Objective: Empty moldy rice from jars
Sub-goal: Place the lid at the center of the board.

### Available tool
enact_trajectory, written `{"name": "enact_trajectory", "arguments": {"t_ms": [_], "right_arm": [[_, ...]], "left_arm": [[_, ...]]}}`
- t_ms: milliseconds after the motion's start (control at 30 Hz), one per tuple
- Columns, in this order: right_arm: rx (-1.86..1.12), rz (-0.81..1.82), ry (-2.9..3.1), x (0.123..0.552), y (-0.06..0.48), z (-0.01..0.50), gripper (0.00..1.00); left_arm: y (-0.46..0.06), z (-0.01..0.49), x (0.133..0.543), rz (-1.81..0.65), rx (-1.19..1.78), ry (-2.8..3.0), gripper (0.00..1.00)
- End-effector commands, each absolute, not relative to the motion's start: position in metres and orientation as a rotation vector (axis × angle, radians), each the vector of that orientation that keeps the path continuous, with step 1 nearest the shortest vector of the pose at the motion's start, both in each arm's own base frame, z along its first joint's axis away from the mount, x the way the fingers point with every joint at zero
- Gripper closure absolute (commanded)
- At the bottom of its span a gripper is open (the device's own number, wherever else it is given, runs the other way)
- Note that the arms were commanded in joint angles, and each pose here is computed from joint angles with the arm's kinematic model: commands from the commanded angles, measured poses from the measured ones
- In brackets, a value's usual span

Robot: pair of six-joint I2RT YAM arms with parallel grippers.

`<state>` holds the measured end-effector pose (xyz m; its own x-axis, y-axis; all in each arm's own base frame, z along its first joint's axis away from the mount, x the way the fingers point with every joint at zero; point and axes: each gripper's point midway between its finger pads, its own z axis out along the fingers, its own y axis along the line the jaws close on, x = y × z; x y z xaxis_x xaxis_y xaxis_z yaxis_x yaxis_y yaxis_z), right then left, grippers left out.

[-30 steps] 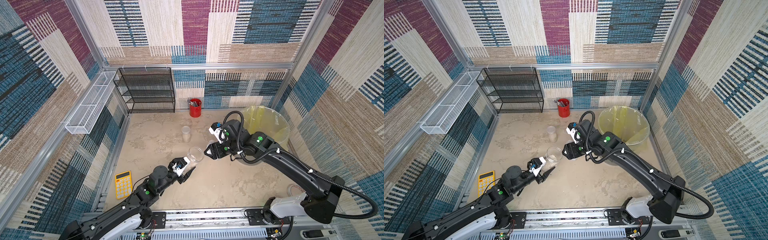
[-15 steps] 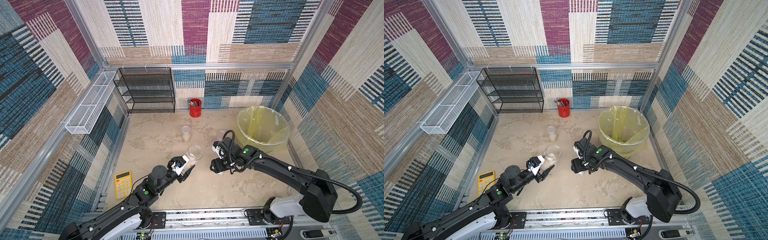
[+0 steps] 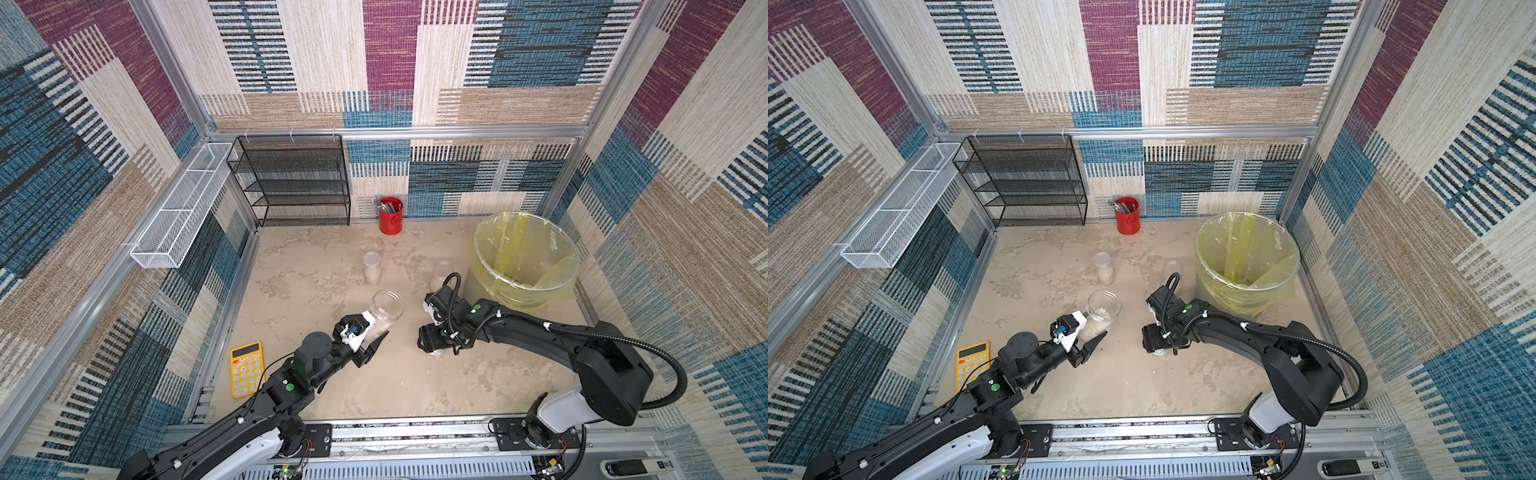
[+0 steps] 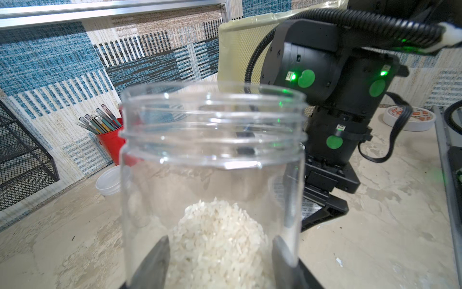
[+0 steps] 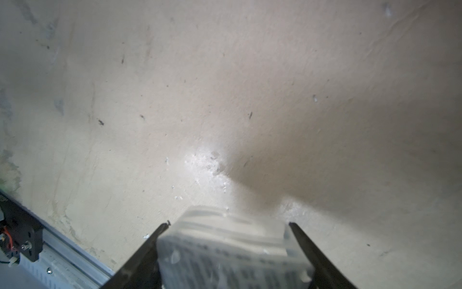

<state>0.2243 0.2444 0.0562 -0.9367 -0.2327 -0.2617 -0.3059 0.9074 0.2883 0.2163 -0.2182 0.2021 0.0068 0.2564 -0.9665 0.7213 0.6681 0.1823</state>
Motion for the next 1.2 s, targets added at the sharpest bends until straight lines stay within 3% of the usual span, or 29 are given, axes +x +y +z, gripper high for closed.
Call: {"name": "enact_trajectory", "arguments": {"t_ms": [0,300,600,633,900,1167], "right_arm": [[-0.348,0.402,2.833,0.235,0.238,0.048,0.25],[-0.341,0.321,2.898,0.233,0.232,0.021,0.20],[-0.347,0.325,2.892,0.231,0.231,0.025,0.08],[-0.343,0.334,2.890,0.231,0.231,0.027,0.01],[-0.309,0.391,2.832,0.229,0.229,0.061,0.01],[-0.333,0.679,2.712,0.202,0.234,0.120,0.01]], "left_arm": [[-0.221,0.217,0.219,-0.459,0.800,1.531,0.71],[-0.231,0.225,0.222,-0.471,0.835,1.535,0.71],[-0.248,0.235,0.230,-0.491,0.883,1.539,0.71],[-0.249,0.236,0.230,-0.492,0.888,1.539,0.71],[-0.256,0.243,0.231,-0.499,0.920,1.544,0.71],[-0.268,0.265,0.235,-0.507,0.964,1.528,0.71]]}}
